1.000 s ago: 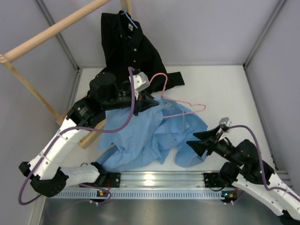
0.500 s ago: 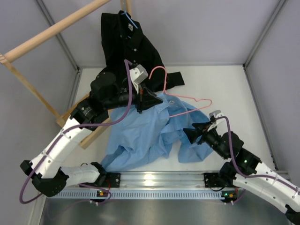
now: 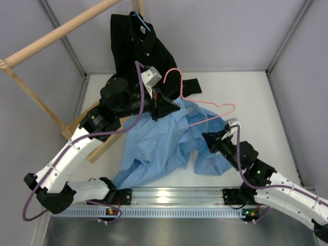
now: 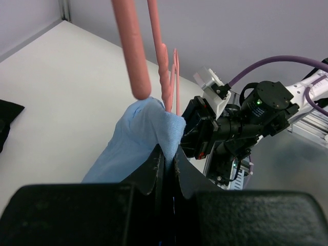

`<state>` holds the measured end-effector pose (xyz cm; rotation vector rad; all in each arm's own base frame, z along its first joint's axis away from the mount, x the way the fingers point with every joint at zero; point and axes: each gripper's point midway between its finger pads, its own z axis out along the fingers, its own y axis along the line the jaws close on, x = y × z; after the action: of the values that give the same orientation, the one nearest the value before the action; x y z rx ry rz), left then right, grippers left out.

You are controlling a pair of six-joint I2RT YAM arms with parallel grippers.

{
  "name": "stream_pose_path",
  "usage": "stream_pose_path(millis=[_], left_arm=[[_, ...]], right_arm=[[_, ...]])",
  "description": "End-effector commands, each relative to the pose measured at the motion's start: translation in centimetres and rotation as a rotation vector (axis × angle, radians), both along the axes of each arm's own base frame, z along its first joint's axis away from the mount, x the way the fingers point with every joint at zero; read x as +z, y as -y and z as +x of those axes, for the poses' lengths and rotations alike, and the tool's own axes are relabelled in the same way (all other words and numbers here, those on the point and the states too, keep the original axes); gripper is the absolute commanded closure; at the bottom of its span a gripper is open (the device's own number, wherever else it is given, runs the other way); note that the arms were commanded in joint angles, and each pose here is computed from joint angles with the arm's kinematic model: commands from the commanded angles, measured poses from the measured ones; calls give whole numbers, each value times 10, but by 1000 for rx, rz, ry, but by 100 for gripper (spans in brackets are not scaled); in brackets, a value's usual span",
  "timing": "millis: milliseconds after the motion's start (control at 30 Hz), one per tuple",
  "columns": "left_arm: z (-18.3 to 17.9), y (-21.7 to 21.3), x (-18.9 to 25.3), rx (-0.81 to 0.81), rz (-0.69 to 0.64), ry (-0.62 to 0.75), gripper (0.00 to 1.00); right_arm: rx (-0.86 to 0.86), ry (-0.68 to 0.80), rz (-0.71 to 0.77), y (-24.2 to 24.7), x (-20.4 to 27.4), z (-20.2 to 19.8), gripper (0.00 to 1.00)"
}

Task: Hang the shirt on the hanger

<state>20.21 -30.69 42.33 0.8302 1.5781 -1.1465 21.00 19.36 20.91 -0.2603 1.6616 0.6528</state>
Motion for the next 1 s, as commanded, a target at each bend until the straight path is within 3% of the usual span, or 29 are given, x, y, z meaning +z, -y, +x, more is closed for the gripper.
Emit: stream_pose_path(millis=[0,167,400,533,800,967], left_arm=[[4,-5,27,36,-63,78,100],[14,-26,7,130,46,184,100],[-23,-43,-16,18,85,310,100],[-28,-67,-15,102,86,379,100],[-53,-89,-6,132,-14,422,100],[-51,-92,-36,148,22,388,100]], right_arm=[[-81,77,82,11,29,9,100],[-144,87,112,38,55,1,100],[-33,-20,5,34,73,-21,100],[-12,-88,-45,31,76,-25,100],[-58,-176,-126,28,63,1,100],[-80,-232,-83,50,66,27,100]])
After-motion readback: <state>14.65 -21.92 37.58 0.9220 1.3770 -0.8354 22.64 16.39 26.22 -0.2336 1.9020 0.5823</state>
